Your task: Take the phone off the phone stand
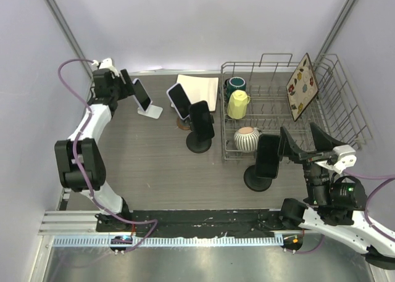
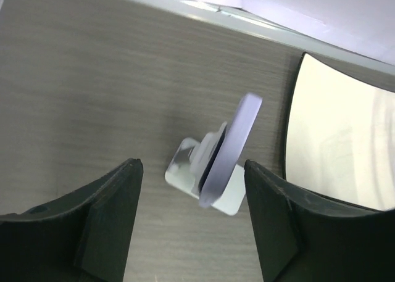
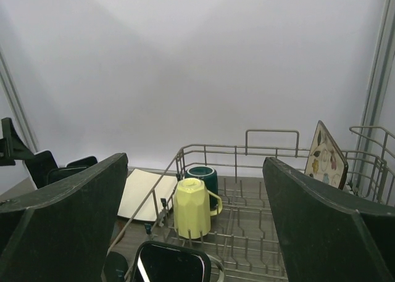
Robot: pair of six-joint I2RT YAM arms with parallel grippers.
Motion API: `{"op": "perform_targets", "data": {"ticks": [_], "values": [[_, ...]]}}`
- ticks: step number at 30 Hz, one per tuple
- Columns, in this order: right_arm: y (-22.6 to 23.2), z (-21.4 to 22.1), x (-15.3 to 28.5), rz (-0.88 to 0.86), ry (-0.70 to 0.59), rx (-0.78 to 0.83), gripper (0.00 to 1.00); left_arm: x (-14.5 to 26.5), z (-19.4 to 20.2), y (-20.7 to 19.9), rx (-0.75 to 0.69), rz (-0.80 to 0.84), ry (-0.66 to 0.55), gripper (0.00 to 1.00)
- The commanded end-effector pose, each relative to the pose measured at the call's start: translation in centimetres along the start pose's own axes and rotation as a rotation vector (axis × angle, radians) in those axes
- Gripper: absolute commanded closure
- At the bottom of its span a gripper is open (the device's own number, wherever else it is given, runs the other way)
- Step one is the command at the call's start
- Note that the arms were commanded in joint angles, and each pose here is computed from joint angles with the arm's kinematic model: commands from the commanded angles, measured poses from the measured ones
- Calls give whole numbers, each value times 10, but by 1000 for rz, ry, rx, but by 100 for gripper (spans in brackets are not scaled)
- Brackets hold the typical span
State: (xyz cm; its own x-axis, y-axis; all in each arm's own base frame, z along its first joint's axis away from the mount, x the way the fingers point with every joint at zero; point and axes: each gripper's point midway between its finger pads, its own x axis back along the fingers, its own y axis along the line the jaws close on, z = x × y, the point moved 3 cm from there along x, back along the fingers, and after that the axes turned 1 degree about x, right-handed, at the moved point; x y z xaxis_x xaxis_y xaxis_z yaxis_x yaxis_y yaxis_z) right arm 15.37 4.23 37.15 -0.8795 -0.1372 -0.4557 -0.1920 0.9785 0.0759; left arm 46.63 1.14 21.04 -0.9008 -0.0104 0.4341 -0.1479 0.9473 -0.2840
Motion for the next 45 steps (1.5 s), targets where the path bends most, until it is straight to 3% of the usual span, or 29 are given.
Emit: {"op": "perform_targets", "data": {"ticks": [1,2,6,9,17,25,28,31,32,34,45], "values": [[6,-2,-2,-23,-14,-30,4,-18,-41,-25,-109,155,-104,33],[6,-2,-2,-24,-14,-30,4,-23,-39,-28,-114,181,-90,35],[7,0,-2,-24,-7,-18,4,-37,-40,-35,-110,224,-64,58],[8,1,-3,-26,-4,-10,3,-39,-43,-41,-104,258,-61,65],[9,1,-3,-32,-4,-13,4,-38,-28,-36,-119,248,17,56],[11,0,-3,-46,-5,-12,4,-47,-11,-25,-148,198,80,56],[12,1,-3,-48,-4,-11,4,-48,-10,-25,-149,201,94,64],[12,1,-3,-49,-2,-8,4,-44,-15,-29,-153,215,88,81],[11,1,-3,-48,-1,-9,4,-42,-19,-30,-153,222,80,92],[13,2,-3,-51,2,-5,4,-37,-26,-36,-152,242,65,99],[14,2,-3,-63,5,0,4,11,-95,-64,-178,314,-108,100]]}}
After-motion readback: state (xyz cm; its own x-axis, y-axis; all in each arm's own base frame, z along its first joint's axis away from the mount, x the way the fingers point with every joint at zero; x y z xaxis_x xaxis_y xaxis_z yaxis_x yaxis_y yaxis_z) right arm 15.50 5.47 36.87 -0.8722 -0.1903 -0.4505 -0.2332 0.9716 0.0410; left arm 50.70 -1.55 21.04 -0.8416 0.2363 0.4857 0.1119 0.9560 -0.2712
